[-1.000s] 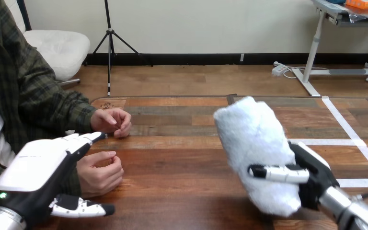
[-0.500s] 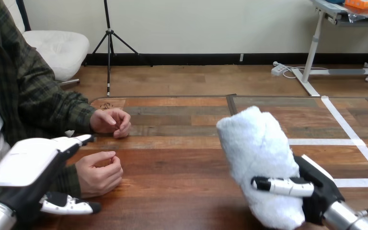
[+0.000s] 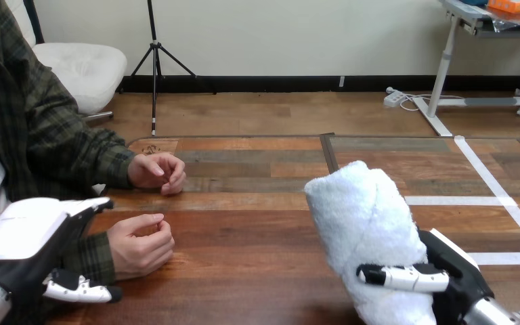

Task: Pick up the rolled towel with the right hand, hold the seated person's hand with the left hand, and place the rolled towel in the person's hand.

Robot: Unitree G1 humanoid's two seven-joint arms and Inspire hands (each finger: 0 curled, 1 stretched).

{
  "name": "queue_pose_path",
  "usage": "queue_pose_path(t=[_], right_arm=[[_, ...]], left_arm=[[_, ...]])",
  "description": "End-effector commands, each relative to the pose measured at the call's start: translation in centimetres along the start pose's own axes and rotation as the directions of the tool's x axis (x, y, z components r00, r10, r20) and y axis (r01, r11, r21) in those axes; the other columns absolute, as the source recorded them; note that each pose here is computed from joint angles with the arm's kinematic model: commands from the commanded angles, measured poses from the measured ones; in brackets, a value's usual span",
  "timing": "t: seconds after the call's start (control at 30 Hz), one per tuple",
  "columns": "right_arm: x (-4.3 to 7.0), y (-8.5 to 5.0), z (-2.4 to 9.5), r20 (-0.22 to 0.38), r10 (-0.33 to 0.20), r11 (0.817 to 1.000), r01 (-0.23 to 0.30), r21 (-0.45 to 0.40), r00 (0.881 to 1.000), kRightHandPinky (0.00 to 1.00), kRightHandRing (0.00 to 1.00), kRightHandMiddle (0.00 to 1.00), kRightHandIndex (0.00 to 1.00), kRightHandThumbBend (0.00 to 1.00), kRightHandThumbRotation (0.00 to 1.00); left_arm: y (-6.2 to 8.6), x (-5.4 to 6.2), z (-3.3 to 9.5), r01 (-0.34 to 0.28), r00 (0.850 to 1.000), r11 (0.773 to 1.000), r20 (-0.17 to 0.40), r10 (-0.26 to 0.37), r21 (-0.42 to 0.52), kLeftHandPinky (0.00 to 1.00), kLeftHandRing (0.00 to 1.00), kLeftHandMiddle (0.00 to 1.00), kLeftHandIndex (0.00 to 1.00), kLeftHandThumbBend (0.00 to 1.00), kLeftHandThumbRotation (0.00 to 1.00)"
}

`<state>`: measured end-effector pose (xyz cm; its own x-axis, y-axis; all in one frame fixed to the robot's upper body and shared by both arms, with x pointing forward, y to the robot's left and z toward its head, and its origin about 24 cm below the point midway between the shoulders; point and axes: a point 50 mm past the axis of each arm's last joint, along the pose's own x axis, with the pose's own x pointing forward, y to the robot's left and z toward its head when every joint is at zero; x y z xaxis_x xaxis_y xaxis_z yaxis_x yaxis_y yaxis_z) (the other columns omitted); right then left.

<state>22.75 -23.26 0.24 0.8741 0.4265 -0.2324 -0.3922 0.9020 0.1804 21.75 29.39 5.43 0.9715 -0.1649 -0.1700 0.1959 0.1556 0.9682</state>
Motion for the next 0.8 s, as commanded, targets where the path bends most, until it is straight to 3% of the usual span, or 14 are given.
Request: queue_pose_path(t=[0.0,0.43,0.77], right_arm=[[-1.3,2.1,11.1,0.409,0.145,0.975,-0.059,-0.216,0.901,0.12,0.17,0.26,0.34,0.87,0.0],[-3.1,3.2,12.3,0.477,0.251,0.963,-0.166,-0.213,0.842,0.12,0.19,0.27,0.33,0.85,0.0],[-4.4,4.1,13.1,0.506,0.261,0.96,-0.166,-0.225,0.822,0.11,0.18,0.25,0.3,0.88,0.0]], left_arm=[[2.6,3.6,-1.6,-0.068,0.998,0.99,0.003,0.069,0.127,0.8,0.85,0.85,0.85,1.0,0.37],[1.4,4.7,-3.4,-0.012,0.997,0.983,-0.073,0.026,0.183,0.81,0.86,0.85,0.86,1.0,0.4],[0.8,5.2,-4.2,0.022,0.994,0.979,-0.107,0.0,0.203,0.81,0.85,0.85,0.85,1.0,0.35]])
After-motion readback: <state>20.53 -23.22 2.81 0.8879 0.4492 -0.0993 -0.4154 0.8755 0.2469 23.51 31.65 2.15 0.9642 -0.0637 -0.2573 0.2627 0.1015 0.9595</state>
